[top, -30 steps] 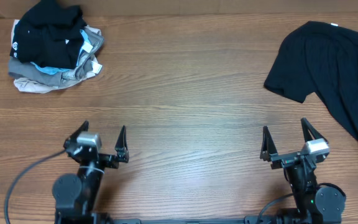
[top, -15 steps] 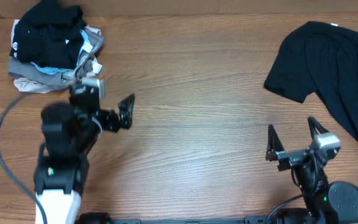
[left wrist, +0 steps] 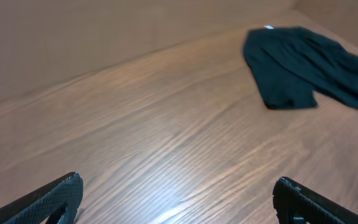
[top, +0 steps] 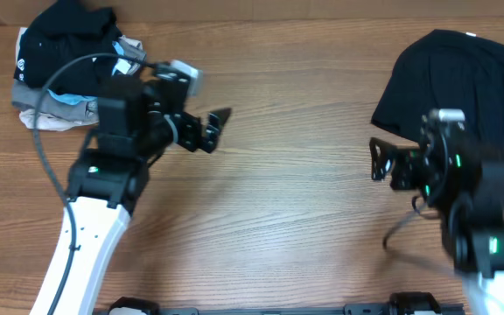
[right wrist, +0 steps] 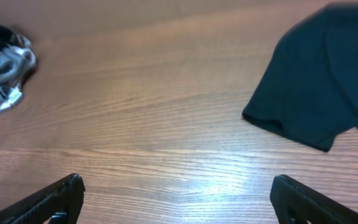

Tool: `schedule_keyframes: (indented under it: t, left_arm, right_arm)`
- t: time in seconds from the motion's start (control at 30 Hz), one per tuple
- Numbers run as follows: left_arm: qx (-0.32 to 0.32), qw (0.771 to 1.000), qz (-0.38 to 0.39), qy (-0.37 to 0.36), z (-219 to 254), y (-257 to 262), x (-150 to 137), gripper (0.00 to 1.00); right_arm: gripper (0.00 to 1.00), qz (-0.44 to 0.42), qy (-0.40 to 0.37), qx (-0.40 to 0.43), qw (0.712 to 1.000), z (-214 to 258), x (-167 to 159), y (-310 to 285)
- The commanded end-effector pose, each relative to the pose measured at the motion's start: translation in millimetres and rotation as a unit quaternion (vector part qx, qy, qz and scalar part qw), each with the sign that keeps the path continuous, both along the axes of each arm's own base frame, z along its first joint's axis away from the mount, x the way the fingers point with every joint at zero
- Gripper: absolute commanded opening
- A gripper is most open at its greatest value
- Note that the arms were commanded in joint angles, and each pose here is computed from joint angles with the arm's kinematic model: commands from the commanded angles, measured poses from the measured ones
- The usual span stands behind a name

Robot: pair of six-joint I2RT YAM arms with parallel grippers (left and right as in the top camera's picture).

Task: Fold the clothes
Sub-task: 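Reach the right gripper to the black T-shirt and grasp its edge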

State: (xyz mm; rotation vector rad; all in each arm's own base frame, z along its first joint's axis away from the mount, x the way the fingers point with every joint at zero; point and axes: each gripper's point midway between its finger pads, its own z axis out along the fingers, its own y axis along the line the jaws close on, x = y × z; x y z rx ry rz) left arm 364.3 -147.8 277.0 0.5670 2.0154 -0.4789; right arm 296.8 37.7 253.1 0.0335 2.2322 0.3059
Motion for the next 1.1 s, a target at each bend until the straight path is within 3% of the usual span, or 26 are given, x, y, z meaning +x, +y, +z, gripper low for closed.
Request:
schedule_keyframes:
  t: [0.0, 0.3, 0.43, 0.5, 0.57, 0.73, 1.07]
  left_arm:
    - [0.058, 0.996, -0.044, -0.054, 7.5, -20.1, 1.4, 1.0]
    - [0.035, 0.99, -0.114, -0.07, 7.1, -55.2, -2.2, 1.0]
    - [0.024, 0.992, -0.107, -0.064, 1.4, -59.0, 8.7, 1.0]
    - [0.015, 0.994, -0.1, -0.052, -5.6, -61.1, 15.0, 1.0]
    - [0.012, 0.994, -0.097, -0.04, -13.8, -62.6, 19.3, 1.0]
    - [0.01, 0.998, -0.062, -0.002, -34.3, -58.1, 30.2, 1.0]
    - [0.032, 0.999, -0.01, 0.007, -44.9, -43.7, 41.9, 1.0]
  right_arm:
    - [1.0, 0.005, 0.043, 0.023, 0.999, 10.0, 28.0, 0.5]
    - [1.0, 0.003, 0.105, 0.042, 0.994, -24.9, 93.4, -6.2]
    - [0.99, -0.023, 0.11, 0.046, 0.993, -47.4, 119.8, -18.4]
    - [0.94, -0.052, 0.119, 0.044, 0.991, -62.2, 130.9, -28.0]
    - [0.88, -0.088, 0.131, 0.03, 0.987, -77.5, 138.4, -40.7]
    - [0.88, -0.181, 0.168, -0.022, 0.969, -120.0, 146.4, -75.6]
    - [0.88, -0.194, 0.216, -0.044, 0.956, -182.4, 156.7, -84.1]
